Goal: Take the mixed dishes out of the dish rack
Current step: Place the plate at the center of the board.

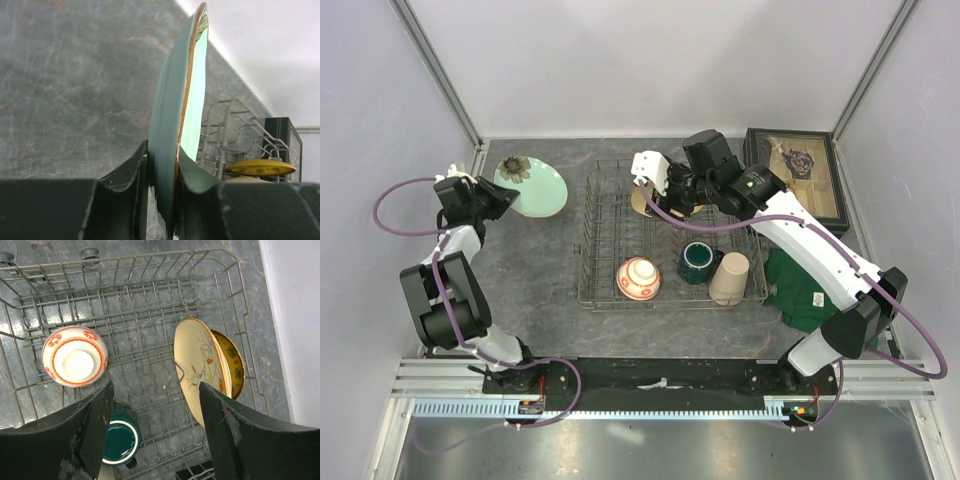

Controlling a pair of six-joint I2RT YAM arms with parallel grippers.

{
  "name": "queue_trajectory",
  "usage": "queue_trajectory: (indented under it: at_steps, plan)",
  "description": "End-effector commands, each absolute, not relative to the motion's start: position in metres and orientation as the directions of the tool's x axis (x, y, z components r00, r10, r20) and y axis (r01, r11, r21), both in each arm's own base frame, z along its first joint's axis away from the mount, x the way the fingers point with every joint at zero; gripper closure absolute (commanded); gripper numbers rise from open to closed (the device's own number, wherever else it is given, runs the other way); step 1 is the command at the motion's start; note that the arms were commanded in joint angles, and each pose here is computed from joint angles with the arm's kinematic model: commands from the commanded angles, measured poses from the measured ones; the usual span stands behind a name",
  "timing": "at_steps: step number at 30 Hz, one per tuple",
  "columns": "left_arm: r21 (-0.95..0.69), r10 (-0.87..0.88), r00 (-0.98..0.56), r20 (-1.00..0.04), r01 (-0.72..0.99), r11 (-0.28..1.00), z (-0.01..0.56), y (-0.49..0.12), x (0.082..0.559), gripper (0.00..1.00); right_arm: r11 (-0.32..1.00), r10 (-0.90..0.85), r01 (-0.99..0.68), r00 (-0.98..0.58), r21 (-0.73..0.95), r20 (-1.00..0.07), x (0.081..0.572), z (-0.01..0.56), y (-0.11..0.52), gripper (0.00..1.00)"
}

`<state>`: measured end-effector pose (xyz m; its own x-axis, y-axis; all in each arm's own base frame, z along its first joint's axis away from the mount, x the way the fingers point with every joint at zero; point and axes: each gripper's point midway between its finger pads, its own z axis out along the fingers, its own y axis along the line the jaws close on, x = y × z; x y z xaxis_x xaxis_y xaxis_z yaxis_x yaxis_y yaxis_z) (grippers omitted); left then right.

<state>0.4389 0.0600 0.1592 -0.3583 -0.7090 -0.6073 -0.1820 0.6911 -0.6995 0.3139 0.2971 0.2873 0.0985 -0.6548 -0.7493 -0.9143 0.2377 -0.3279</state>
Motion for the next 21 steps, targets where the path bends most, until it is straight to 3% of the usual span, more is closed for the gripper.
queue_trajectory:
  at_steps: [1,21]
  plan:
    - [-0.742,-0.748,-0.269,-0.606,-0.147,0.654,0.179,0.068,0.456,0.99,0.254,-0.621,-0.901,0.126,-0.351,-0.774,0.311,0.304,0.296,0.24]
    - [-0.784,-0.801,-0.320,-0.506,-0.217,0.582,0.130,0.076,0.486,0.98,0.240,-0.634,-0.912,0.113,-0.334,-0.765,0.309,0.292,0.296,0.24]
